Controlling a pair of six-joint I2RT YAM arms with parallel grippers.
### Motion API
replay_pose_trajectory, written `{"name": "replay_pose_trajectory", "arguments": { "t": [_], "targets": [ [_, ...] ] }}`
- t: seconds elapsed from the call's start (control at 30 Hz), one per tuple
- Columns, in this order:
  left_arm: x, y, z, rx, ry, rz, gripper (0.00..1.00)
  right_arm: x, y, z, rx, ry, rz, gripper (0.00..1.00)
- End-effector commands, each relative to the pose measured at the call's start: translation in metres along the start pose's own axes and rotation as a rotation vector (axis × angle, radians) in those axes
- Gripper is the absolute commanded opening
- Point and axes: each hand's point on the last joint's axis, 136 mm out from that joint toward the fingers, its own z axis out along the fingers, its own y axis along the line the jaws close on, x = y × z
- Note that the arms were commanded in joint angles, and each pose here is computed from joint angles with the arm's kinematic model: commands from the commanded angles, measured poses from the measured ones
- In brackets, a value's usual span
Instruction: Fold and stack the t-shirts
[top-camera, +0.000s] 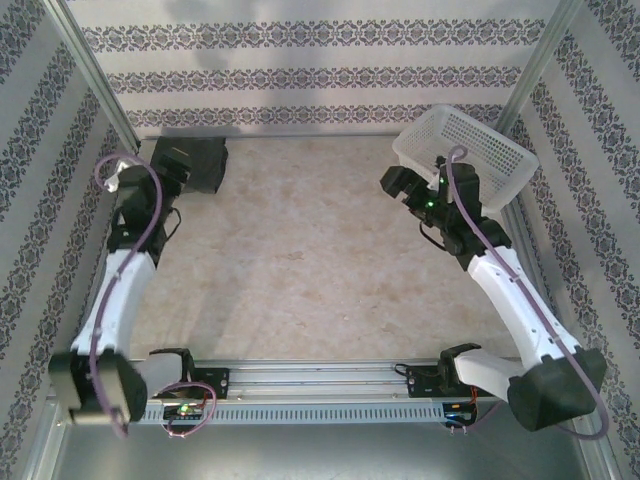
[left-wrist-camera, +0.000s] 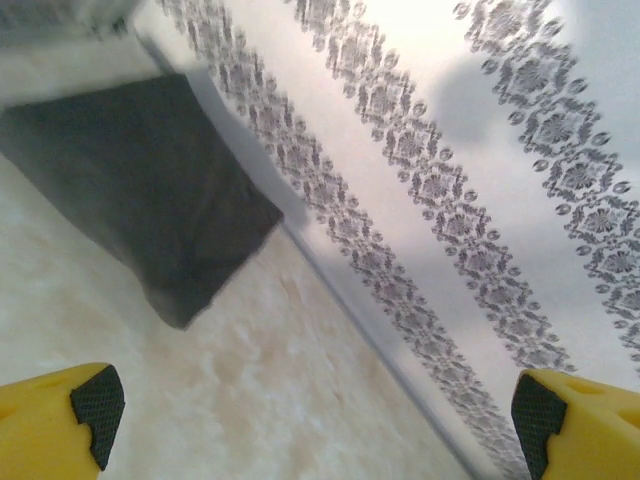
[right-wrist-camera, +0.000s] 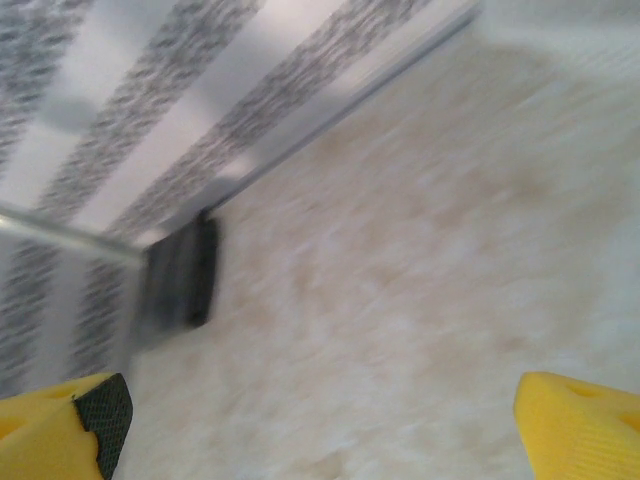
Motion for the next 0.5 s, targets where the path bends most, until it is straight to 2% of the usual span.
{"name": "replay_pose_trajectory", "arguments": {
  "t": [0.0, 0.1, 0.17, 0.23, 0.33, 0.4, 0.47],
  "targets": [
    [0.004, 0.084, -0.029, -0.424, -0.097, 0.381, 1.0, -0.019, -0.07, -0.01, 0.345, -0.134, -0.227, 0.98],
    [0.029, 0.091, -0.029, -0.295, -0.057, 0.625, 1.0, -0.016, -0.094, -0.002, 0.388, -0.271, -0.487, 0.98],
    [0.053, 0.121, -0.023, -0.275, -0.044, 0.713, 1.0, -0.008, -0.111, 0.004, 0.412, -0.338, -0.639, 0.98],
    [0.072, 0.139, -0.017, -0.243, 0.007, 0.738, 1.0, 0.003, -0.137, 0.012, 0.454, -0.321, -0.653, 0.98],
    [0.095, 0.165, -0.001, -0.261, 0.09, 0.746, 1.0, 0.02, -0.171, 0.029, 0.501, -0.223, -0.608, 0.98],
    [0.107, 0.164, 0.015, -0.173, 0.079, 0.728, 1.0, 0.027, -0.177, 0.041, 0.477, -0.221, -0.626, 0.98],
    [0.108, 0.159, 0.029, -0.147, 0.085, 0.727, 1.0, 0.029, -0.184, 0.052, 0.463, -0.221, -0.616, 0.98]
  ]
}}
